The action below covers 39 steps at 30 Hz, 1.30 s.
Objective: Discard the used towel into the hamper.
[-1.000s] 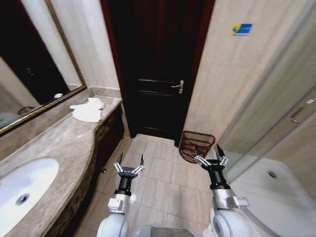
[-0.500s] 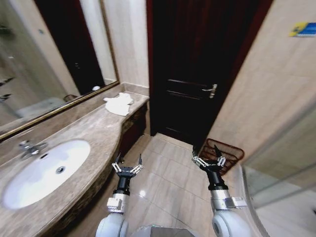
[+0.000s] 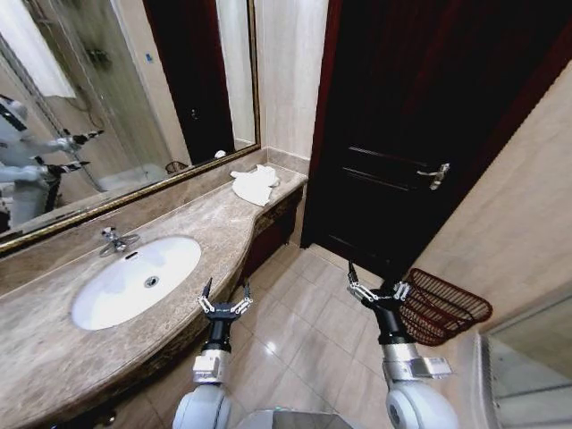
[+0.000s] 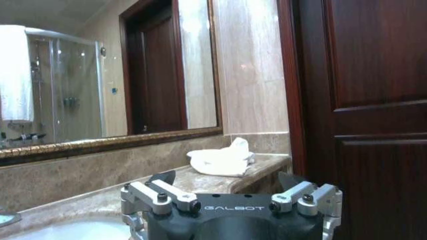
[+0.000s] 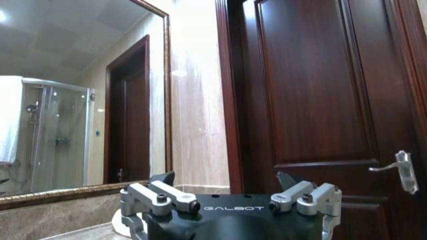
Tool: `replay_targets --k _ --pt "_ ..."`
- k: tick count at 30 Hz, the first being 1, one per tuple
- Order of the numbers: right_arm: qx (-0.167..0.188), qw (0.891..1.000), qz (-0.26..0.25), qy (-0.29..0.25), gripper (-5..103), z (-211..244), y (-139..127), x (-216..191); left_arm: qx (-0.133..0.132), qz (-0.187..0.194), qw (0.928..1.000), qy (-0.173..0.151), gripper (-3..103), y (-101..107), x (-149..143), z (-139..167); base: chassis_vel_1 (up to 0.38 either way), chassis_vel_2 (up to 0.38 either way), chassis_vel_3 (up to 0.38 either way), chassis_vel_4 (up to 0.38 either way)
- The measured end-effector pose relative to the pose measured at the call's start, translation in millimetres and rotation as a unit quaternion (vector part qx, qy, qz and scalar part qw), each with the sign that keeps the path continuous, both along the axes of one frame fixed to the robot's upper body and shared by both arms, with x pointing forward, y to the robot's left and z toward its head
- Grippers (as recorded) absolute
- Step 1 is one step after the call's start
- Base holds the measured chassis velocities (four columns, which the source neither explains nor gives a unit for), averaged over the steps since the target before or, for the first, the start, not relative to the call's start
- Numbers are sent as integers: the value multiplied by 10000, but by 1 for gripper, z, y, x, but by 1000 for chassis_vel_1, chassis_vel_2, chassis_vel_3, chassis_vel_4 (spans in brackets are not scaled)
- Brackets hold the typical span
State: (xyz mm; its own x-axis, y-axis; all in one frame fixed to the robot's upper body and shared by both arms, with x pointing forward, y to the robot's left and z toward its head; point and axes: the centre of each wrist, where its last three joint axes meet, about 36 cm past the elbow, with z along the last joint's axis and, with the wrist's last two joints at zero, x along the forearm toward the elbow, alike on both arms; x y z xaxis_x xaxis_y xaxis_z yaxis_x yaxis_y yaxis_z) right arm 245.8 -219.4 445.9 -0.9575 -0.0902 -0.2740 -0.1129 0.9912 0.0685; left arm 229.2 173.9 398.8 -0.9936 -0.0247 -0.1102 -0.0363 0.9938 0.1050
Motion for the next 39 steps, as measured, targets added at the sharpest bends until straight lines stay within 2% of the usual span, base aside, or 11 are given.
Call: replay_targets --k 39 --pt "32 10000 31 4 100 -8 2 -1 -31 -117 9999 17 100 -3 -2 -6 -77 77 77 -76"
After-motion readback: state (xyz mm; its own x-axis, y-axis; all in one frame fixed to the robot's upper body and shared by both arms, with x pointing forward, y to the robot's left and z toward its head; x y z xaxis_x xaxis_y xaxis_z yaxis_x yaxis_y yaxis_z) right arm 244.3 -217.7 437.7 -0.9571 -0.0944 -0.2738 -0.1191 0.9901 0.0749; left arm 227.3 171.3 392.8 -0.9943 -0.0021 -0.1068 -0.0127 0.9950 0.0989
